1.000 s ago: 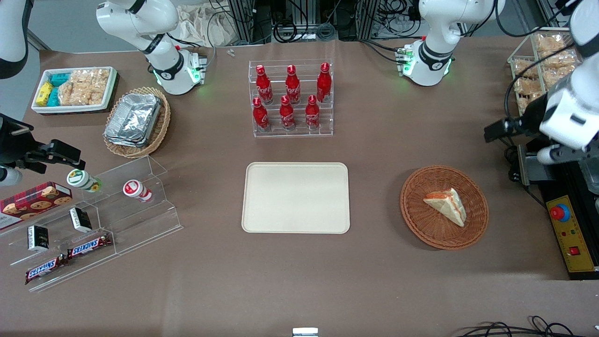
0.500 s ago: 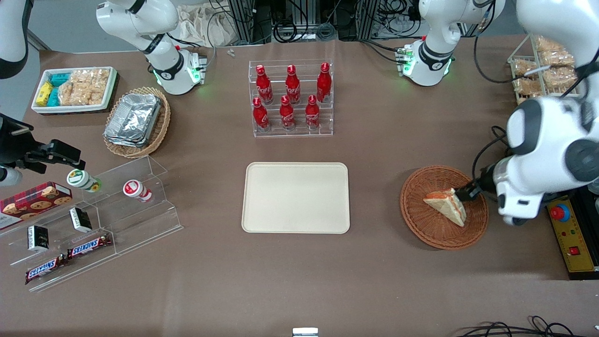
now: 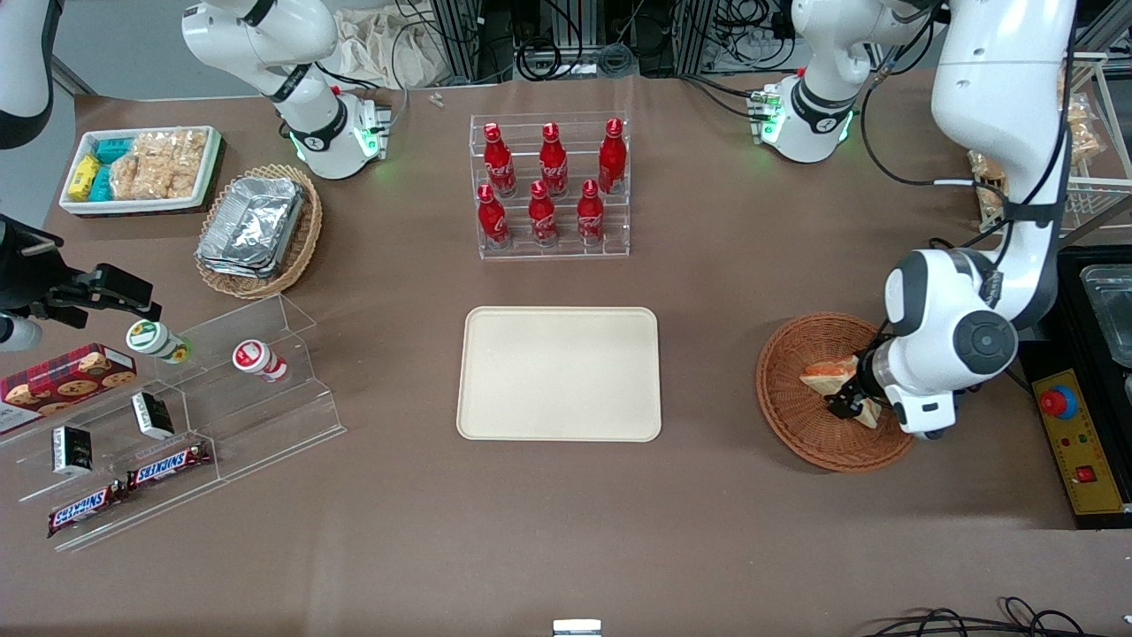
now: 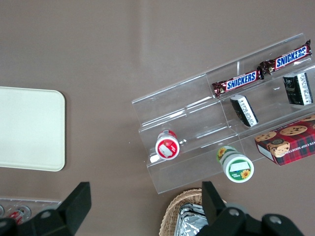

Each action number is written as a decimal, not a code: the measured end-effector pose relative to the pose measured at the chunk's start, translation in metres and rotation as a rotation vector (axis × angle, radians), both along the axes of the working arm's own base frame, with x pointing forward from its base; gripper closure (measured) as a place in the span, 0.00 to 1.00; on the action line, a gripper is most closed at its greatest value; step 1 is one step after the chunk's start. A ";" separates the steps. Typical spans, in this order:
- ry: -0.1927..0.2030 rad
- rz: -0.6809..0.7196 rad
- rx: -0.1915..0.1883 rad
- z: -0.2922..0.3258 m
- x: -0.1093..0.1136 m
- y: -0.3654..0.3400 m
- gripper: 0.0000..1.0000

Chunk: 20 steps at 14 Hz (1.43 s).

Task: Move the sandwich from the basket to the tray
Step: 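Close the left gripper on the sandwich wedge and lift it, then carry the held sandwich from the basket over the cream tray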

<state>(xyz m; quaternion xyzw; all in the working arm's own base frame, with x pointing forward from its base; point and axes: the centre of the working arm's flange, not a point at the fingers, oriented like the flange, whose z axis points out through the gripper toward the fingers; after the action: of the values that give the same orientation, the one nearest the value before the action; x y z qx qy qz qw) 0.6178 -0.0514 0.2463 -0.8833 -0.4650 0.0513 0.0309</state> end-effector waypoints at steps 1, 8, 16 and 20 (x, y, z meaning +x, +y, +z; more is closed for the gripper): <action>0.006 0.006 0.002 -0.006 -0.001 0.000 0.07; -0.031 0.011 -0.003 0.025 0.005 0.000 0.65; -0.067 -0.440 -0.122 0.193 -0.033 -0.086 0.80; -0.057 -0.709 -0.187 0.181 -0.063 -0.188 0.80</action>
<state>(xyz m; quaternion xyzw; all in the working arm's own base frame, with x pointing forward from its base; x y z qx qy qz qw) 0.5545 -0.2396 0.4271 -0.9896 -0.1241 0.0550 -0.0469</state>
